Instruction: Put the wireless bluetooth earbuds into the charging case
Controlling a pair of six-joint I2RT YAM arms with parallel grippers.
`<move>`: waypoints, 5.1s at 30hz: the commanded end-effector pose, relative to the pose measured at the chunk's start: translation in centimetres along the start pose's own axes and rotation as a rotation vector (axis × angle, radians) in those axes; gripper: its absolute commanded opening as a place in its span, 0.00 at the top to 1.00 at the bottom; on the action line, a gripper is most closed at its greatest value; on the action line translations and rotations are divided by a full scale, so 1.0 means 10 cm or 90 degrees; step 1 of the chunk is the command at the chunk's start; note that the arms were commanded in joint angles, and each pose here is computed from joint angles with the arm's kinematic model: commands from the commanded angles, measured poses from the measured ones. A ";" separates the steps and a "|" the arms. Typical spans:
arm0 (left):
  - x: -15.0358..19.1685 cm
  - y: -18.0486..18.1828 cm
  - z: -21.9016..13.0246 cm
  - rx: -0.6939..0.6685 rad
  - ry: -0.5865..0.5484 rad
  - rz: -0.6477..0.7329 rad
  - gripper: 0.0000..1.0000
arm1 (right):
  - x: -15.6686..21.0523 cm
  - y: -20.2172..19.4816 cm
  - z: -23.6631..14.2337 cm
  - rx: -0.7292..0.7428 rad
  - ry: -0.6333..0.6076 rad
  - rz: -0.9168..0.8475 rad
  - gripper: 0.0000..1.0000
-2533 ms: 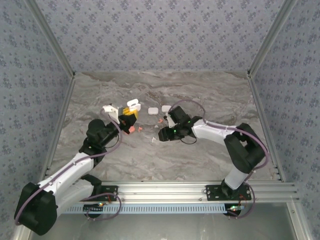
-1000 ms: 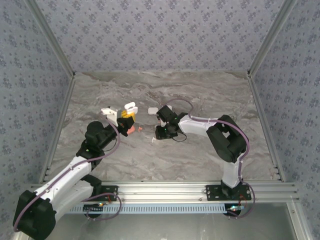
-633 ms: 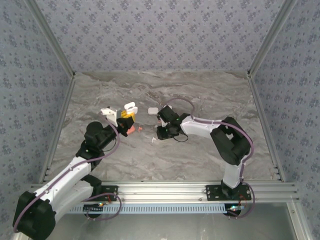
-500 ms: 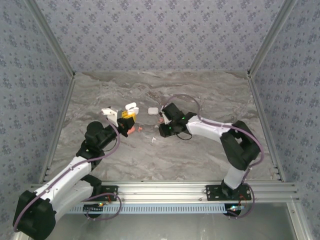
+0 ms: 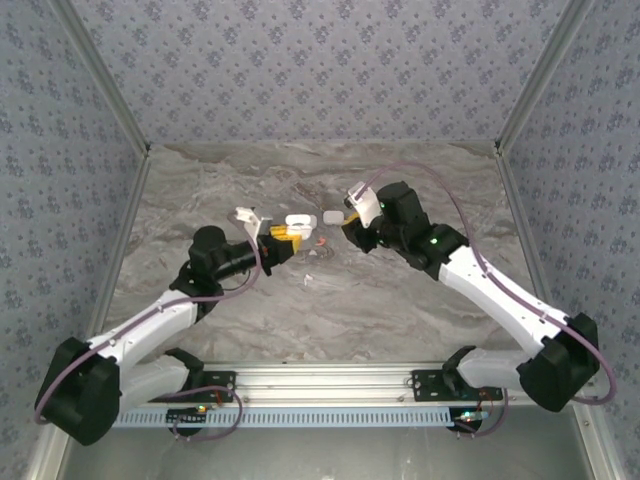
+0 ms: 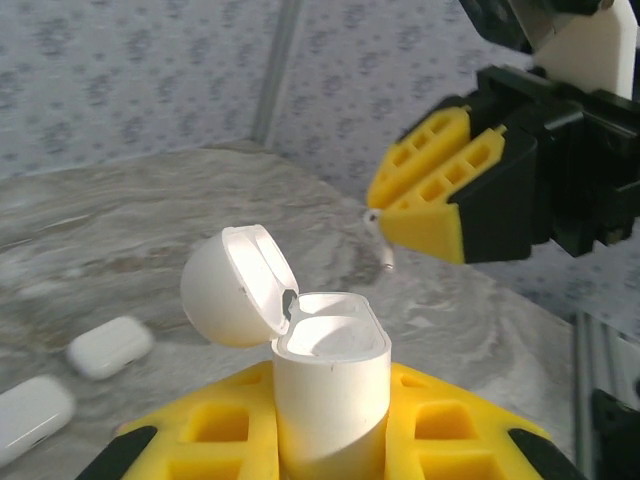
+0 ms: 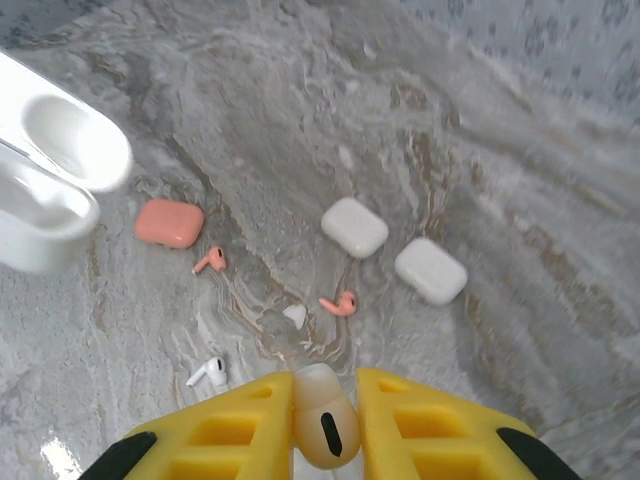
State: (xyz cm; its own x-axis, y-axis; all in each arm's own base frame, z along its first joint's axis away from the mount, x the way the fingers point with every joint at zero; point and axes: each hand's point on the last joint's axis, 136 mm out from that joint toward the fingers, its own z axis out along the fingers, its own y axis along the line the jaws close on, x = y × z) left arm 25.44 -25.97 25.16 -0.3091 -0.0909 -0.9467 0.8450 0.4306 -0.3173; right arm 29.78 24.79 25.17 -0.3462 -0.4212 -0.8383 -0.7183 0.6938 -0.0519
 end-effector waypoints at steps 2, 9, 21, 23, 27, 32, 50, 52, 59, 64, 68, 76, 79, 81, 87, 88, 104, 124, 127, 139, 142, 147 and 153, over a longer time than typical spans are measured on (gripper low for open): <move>-0.19 -0.36 0.11 0.116 -0.007 0.040 1.00 | -0.21 0.07 -0.22 -0.001 -0.044 -0.113 0.77; -0.14 -0.47 0.23 0.152 0.017 0.042 1.00 | -0.40 0.21 -0.37 -0.004 -0.101 -0.168 0.77; -0.11 -0.49 0.26 0.157 0.031 0.046 1.00 | -0.43 0.36 -0.34 -0.021 -0.110 -0.206 0.76; -0.11 -0.49 0.26 0.158 0.031 0.046 1.00 | -0.42 0.37 -0.31 -0.021 -0.104 -0.210 0.76; -0.11 -0.49 0.26 0.157 0.031 0.046 1.00 | -0.39 0.40 -0.27 -0.026 -0.094 -0.216 0.76; -0.11 -0.48 0.26 0.154 0.030 0.047 1.00 | -0.35 0.45 -0.25 -0.040 -0.085 -0.225 0.76; -0.13 -0.47 0.28 0.151 0.026 0.048 1.00 | -0.22 0.58 -0.20 -0.075 -0.060 -0.245 0.76; -0.13 -0.47 0.28 0.151 0.026 0.048 1.00 | -0.21 0.60 -0.20 -0.085 -0.060 -0.242 0.76; -0.14 -0.48 0.27 0.153 0.020 0.053 1.00 | -0.30 0.76 -0.32 -0.169 -0.072 -0.202 0.69; -0.15 -0.49 0.26 0.152 0.015 0.056 1.00 | -0.59 0.70 -0.54 -0.192 -0.107 -0.155 0.56; -0.16 -0.45 0.23 0.136 0.005 0.062 1.00 | -0.75 0.50 -0.69 -0.154 -0.134 -0.101 0.43; -0.18 0.04 0.05 -0.082 -0.047 0.077 1.00 | -0.43 -0.01 -0.50 -0.092 -0.094 0.106 0.35; -0.20 0.26 -0.13 -0.185 -0.067 0.078 1.00 | -0.10 -0.08 -0.21 -0.086 -0.039 0.184 0.36; -0.22 0.34 -0.24 -0.233 -0.072 0.081 1.00 | 0.11 -0.05 -0.01 -0.097 -0.001 0.216 0.36; -0.23 0.50 -0.47 -0.323 -0.076 0.083 1.00 | 0.63 0.26 0.57 -0.145 0.109 0.240 0.39; -0.23 0.51 -0.49 -0.330 -0.079 0.082 1.00 | 0.68 0.31 0.64 -0.152 0.119 0.235 0.39; -0.24 0.55 -0.58 -0.341 -0.077 0.070 1.00 | 1.16 0.90 1.61 -0.273 0.234 0.170 0.50; -0.24 0.54 -0.58 -0.332 -0.078 0.065 1.00 | 1.58 1.01 1.73 -0.260 0.342 0.117 0.59; -0.23 0.54 -0.57 -0.331 -0.076 0.064 1.00 | 1.62 1.01 1.69 -0.260 0.349 0.114 0.60; -0.22 0.55 -0.57 -0.331 -0.075 0.061 1.00 | 1.82 1.00 1.60 -0.245 0.379 0.104 0.65; -0.22 0.55 -0.56 -0.331 -0.075 0.060 1.00 | 1.83 1.00 1.57 -0.241 0.380 0.099 0.65; -0.22 0.56 -0.56 -0.332 -0.074 0.059 1.00 | 1.87 1.01 1.57 -0.238 0.385 0.091 0.67; -0.22 0.56 -0.56 -0.332 -0.074 0.058 1.00 | 1.84 1.00 1.55 -0.236 0.381 0.085 0.77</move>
State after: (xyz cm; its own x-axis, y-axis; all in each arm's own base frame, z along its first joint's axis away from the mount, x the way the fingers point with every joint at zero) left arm 28.45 -18.39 25.04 -0.1852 -0.0984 -0.9778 0.5222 0.8330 -0.1827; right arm 28.05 34.89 2.47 -0.6220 -0.6174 -0.4816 -0.7792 0.5490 0.3024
